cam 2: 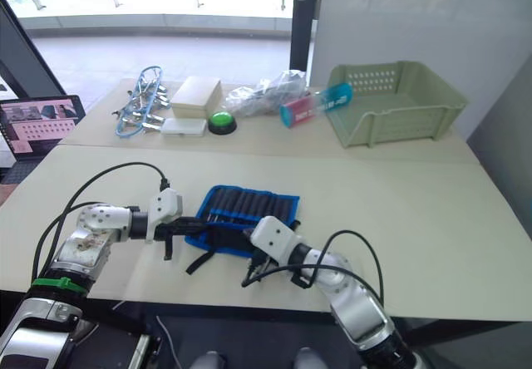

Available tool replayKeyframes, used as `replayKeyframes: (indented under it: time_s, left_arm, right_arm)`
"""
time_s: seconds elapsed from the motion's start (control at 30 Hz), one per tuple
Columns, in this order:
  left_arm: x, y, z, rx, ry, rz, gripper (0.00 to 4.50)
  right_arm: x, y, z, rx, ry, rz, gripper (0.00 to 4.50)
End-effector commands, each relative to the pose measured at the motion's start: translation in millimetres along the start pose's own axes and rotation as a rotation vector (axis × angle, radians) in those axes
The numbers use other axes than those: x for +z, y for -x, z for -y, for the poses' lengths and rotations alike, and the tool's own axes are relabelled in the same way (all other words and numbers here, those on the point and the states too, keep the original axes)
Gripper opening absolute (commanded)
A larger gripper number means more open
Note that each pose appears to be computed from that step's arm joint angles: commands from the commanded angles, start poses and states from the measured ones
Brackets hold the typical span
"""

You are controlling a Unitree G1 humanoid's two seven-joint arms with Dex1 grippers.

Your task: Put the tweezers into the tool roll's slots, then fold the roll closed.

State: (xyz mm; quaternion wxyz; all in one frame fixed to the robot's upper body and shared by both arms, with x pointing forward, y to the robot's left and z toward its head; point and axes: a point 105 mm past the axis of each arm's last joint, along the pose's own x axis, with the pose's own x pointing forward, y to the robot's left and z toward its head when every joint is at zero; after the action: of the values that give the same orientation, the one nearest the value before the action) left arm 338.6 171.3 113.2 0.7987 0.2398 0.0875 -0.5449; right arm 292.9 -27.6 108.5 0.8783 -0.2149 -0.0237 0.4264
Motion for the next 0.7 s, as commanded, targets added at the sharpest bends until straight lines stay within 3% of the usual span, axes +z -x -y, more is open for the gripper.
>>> replayKeyframes:
  time_s: [0.03, 0.17, 0.3, 0.47, 0.6, 0.7]
  left_arm:
    - [7, 5, -3, 0.027, -0.002, 0.032, 0.61]
    - [12, 10, -4, 0.056, 0.029, 0.072, 1.84]
    - [24, 23, 2, 0.078, 0.099, 0.187, 3.17]
    - [36, 36, 5, 0.168, 0.139, 0.264, 3.17]
    - [45, 33, 22, 0.148, 0.166, 0.33, 1.99]
    - [36, 5, 37, 0.141, 0.201, 0.311, 1.0]
  right_arm:
    - [-9, 1, 2, -0.043, -0.027, -0.016, 0.0]
    - [-22, 1, 0, -0.041, -0.046, -0.067, 0.0]
    - [-29, 1, 2, -0.049, -0.069, -0.093, 0.0]
    - [-33, 1, 3, -0.053, -0.079, -0.115, 0.0]
    - [-33, 1, 6, -0.063, -0.106, -0.115, 0.0]
    - [-36, 0, 6, -0.065, -0.107, -0.123, 0.0]
